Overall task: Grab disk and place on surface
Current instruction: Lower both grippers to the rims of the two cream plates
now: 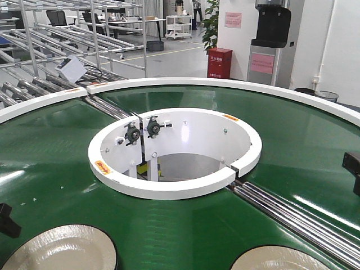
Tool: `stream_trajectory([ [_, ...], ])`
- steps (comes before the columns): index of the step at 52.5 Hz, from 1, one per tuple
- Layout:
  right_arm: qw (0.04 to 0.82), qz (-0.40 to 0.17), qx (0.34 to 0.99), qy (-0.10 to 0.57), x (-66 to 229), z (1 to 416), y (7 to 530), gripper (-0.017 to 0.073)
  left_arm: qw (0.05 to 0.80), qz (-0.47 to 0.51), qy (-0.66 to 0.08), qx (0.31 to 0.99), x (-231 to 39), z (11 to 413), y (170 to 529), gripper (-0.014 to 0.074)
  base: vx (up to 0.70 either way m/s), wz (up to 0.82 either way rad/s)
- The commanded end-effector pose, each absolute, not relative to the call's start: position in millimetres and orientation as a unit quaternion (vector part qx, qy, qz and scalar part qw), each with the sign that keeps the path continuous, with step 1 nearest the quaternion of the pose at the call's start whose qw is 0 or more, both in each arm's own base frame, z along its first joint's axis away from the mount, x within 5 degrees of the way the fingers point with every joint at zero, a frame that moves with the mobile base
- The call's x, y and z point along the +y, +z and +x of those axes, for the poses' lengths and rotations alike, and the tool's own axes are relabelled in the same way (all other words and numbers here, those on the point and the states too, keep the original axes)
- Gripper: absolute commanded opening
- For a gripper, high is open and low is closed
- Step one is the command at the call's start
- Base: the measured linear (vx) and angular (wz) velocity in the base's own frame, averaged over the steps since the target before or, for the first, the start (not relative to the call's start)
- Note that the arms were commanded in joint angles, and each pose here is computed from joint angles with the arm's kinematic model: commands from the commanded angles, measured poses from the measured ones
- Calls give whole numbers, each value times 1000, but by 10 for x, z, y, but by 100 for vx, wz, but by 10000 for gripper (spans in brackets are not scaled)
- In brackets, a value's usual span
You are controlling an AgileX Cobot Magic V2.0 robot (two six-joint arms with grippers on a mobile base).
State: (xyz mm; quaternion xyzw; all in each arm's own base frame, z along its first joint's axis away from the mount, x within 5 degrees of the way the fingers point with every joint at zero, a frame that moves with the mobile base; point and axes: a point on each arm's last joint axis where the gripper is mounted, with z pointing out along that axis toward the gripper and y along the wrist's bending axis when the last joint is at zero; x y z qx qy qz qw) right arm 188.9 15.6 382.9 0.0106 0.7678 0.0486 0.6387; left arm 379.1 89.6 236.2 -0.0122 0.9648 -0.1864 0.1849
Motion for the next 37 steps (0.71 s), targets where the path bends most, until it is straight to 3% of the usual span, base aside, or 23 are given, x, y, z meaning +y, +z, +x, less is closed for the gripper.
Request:
stream_trajectory([
  [1, 682, 4, 730, 51, 154, 1875, 4017, 559, 229, 7, -219, 948, 838, 3842, 2540, 584, 0, 0],
  [22, 681, 4, 730, 51, 154, 1875, 4015, 559, 203, 19, -244, 948, 848, 3952, 2197, 584, 0, 0],
  [37, 682, 4, 729, 51, 154, 1875, 4018, 559, 173, 30, -341, 923, 690, 3921, 1975, 578, 0, 0],
])
